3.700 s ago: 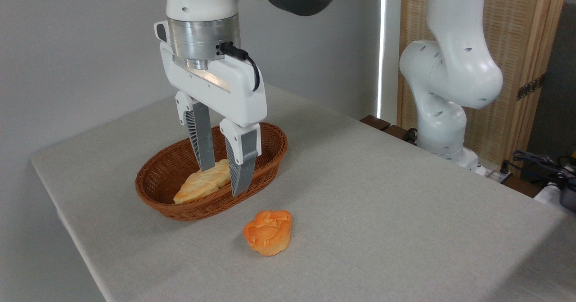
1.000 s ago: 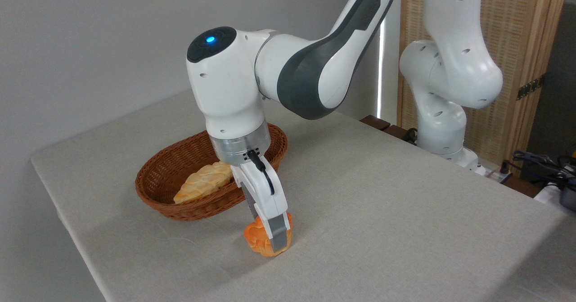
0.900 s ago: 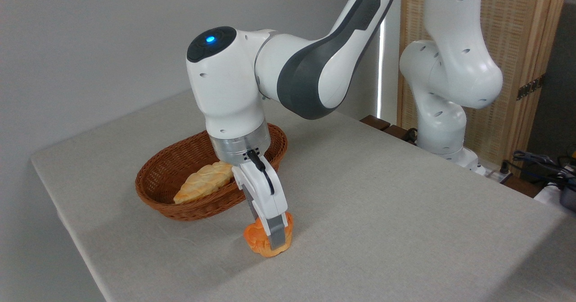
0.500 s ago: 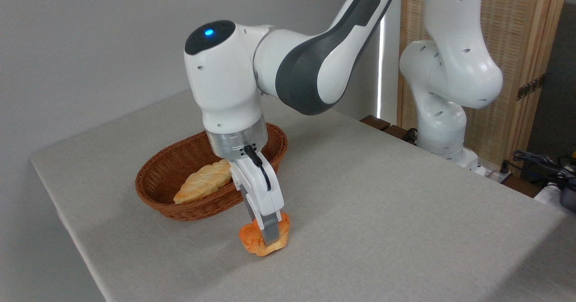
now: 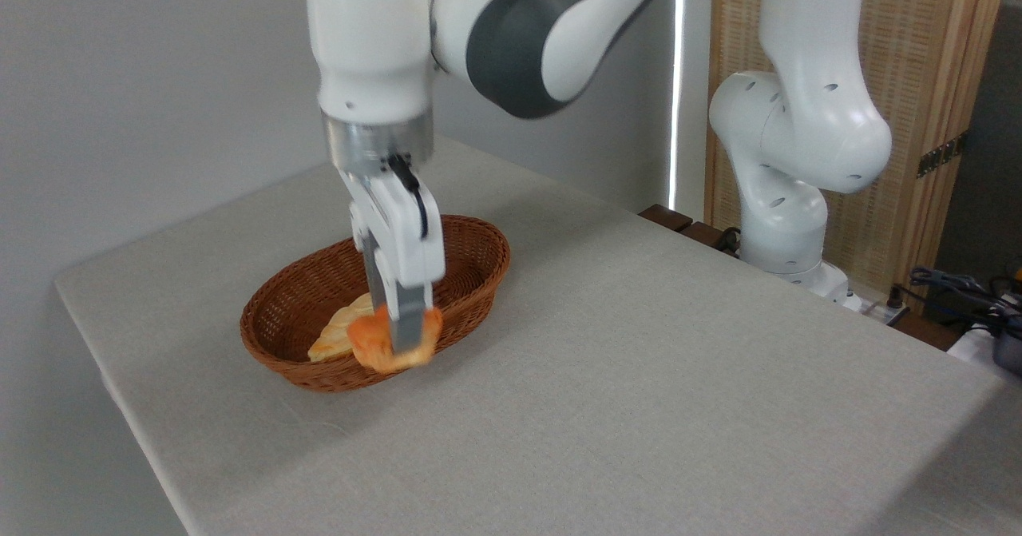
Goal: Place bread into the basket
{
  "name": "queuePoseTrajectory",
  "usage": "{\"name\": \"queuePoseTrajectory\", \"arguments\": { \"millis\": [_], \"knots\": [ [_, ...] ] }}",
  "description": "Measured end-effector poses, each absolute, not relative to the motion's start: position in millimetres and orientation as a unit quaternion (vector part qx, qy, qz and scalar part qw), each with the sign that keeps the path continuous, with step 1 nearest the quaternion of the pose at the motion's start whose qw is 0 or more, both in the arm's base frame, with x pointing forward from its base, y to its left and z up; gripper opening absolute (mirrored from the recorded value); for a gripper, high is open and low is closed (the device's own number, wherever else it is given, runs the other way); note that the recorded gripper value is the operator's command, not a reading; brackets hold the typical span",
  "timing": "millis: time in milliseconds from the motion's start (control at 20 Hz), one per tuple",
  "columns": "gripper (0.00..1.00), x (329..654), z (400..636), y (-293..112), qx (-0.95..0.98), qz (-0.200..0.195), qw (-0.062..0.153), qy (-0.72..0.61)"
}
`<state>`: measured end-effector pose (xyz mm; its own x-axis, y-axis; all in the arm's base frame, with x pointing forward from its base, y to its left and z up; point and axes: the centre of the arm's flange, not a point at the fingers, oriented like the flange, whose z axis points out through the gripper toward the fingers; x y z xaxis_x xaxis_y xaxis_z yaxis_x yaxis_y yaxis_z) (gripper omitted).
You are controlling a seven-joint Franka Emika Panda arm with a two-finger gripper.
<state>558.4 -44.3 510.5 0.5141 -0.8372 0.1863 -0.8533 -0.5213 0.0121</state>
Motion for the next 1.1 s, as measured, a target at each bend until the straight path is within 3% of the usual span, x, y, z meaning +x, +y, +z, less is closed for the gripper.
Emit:
{"name": "queuePoseTrajectory", "arguments": {
  "millis": [150,200,250,300,400,800,1100],
  "knots": [
    [0.56,552,519,-82,0.870,0.087,0.070,-0.481],
    [0.63,550,519,-92,0.868,0.087,0.074,-0.483],
    [0.83,547,519,-107,0.865,0.087,0.080,-0.488],
    [0.91,544,519,-124,0.861,0.085,0.084,-0.494],
    [1.00,540,517,-142,0.854,0.082,0.087,-0.506],
    [1.00,523,484,-219,0.836,0.043,0.104,-0.538],
    [1.00,527,457,-226,0.835,0.020,0.113,-0.539]
  ]
}}
